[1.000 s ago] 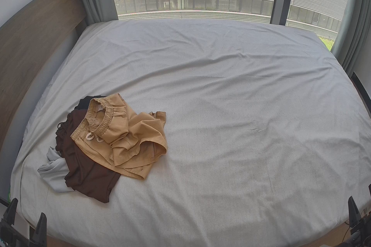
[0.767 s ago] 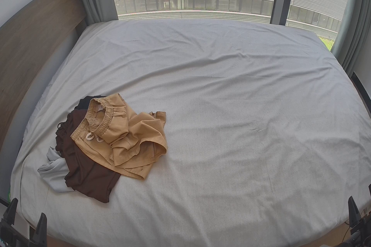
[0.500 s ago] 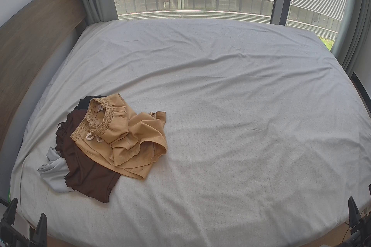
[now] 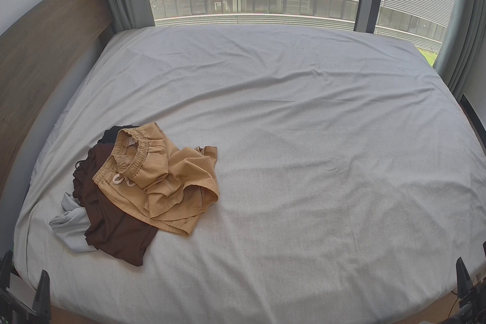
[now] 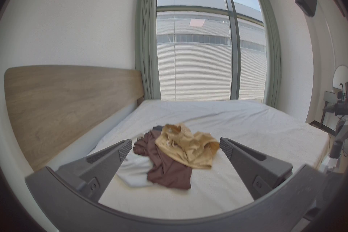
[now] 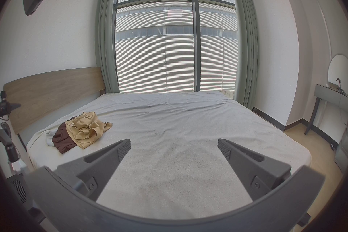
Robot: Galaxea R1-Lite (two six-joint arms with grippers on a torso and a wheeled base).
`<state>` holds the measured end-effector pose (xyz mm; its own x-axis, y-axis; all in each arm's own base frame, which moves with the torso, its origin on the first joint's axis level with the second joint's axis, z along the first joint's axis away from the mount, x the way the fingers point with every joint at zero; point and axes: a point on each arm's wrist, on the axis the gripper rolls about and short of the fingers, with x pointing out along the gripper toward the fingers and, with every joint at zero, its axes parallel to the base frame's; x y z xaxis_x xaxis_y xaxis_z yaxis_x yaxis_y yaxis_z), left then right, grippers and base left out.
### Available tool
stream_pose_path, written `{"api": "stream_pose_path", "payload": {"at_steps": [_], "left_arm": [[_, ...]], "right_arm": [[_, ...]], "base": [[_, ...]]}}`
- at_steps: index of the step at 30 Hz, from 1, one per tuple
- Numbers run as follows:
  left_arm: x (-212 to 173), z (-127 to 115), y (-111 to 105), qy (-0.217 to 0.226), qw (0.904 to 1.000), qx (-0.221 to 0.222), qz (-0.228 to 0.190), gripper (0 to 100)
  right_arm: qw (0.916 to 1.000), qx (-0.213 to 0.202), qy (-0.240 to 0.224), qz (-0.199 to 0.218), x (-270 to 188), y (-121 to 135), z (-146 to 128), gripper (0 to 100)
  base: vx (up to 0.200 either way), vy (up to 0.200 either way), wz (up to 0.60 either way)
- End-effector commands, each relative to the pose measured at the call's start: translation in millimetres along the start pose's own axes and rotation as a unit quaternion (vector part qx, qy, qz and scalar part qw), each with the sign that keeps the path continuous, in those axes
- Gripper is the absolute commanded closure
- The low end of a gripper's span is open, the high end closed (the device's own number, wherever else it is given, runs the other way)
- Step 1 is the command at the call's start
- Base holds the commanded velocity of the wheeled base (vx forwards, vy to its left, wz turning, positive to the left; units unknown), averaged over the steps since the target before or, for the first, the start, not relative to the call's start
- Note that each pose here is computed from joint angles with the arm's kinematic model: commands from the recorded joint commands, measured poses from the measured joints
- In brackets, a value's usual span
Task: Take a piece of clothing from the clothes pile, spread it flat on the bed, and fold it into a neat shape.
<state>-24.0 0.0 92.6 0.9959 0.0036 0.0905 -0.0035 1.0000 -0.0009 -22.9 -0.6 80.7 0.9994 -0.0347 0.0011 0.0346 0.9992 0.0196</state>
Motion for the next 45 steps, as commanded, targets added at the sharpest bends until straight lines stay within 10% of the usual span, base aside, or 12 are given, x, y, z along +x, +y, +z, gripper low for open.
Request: {"api": "stream_pose_path", "payload": {"at_steps": [1, 35, 45], "left_arm": [[7, 31, 0, -0.01, 0.9999, 0.0, -0.008, 0], [128, 92, -20, 0.135, 0.9815, -0.039, -0.13, 0], [177, 98, -30, 0.172, 0.9682, -0.115, -0.141, 0]], "right_arm": [[1.0, -0.004, 0.001, 0.004, 0, 0, -5, 0], [0.9999, -0.006, 0.0, 0.012, 0, 0, -5, 0], [0.9999, -0.006, 0.0, 0.012, 0, 0, -5, 0]], "base": [[0.0, 0.0, 0.0], [0.0, 0.0, 0.0], [0.0, 0.0, 0.0]]}}
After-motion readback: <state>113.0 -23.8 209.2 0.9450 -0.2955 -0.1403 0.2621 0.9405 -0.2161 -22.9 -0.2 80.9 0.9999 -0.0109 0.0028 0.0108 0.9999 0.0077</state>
